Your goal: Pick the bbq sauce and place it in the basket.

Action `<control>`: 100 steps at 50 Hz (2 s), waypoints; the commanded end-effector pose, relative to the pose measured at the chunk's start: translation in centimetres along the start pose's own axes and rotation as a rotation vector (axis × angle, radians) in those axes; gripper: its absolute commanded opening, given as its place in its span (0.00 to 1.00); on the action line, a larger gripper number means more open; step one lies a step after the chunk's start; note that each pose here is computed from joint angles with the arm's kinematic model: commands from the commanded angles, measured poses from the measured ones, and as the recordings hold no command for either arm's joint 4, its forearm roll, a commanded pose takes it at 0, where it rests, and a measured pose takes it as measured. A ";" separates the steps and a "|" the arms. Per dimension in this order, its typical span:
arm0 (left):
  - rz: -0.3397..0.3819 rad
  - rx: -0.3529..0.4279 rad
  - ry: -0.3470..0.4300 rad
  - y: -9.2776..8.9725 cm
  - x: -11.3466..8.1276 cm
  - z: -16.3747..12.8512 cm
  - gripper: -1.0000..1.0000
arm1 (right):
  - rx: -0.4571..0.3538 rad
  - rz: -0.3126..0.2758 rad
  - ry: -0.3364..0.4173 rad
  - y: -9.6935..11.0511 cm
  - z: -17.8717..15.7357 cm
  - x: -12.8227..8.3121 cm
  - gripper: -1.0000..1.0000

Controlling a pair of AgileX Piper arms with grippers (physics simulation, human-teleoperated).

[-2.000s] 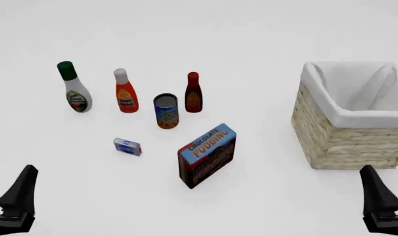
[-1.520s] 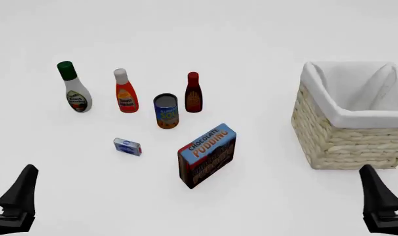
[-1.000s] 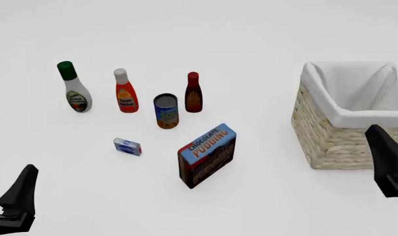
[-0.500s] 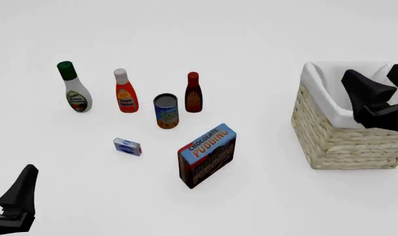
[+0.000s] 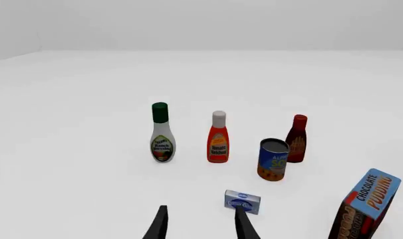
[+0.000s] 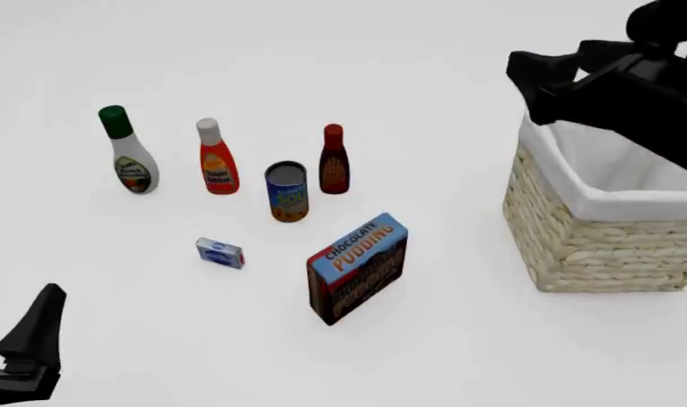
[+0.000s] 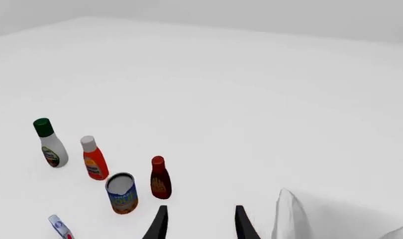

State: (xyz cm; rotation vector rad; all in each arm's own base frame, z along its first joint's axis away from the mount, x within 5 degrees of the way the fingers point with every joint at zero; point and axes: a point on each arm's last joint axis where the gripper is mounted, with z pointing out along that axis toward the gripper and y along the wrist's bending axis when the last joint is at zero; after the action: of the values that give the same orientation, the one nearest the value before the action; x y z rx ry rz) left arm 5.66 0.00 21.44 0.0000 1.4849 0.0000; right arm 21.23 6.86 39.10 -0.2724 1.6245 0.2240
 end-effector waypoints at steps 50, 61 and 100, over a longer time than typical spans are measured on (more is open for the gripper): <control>0.000 0.000 0.000 0.0 0.0 0.0 1.00 | -0.221 -0.040 0.145 9.7 21.2 -2.2 1.00; 0.000 0.000 0.000 0.0 0.0 0.0 1.00 | -0.213 -0.032 0.180 10.0 24.2 -0.7 1.00; 0.000 0.000 0.000 0.0 0.0 0.0 1.00 | -0.159 -0.021 0.330 8.7 31.6 7.9 1.00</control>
State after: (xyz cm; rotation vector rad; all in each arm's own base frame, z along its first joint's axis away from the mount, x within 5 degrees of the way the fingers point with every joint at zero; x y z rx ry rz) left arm 5.66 0.00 21.44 0.0000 1.4849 0.0000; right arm 46.42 24.28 31.05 -0.4741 1.8971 0.3137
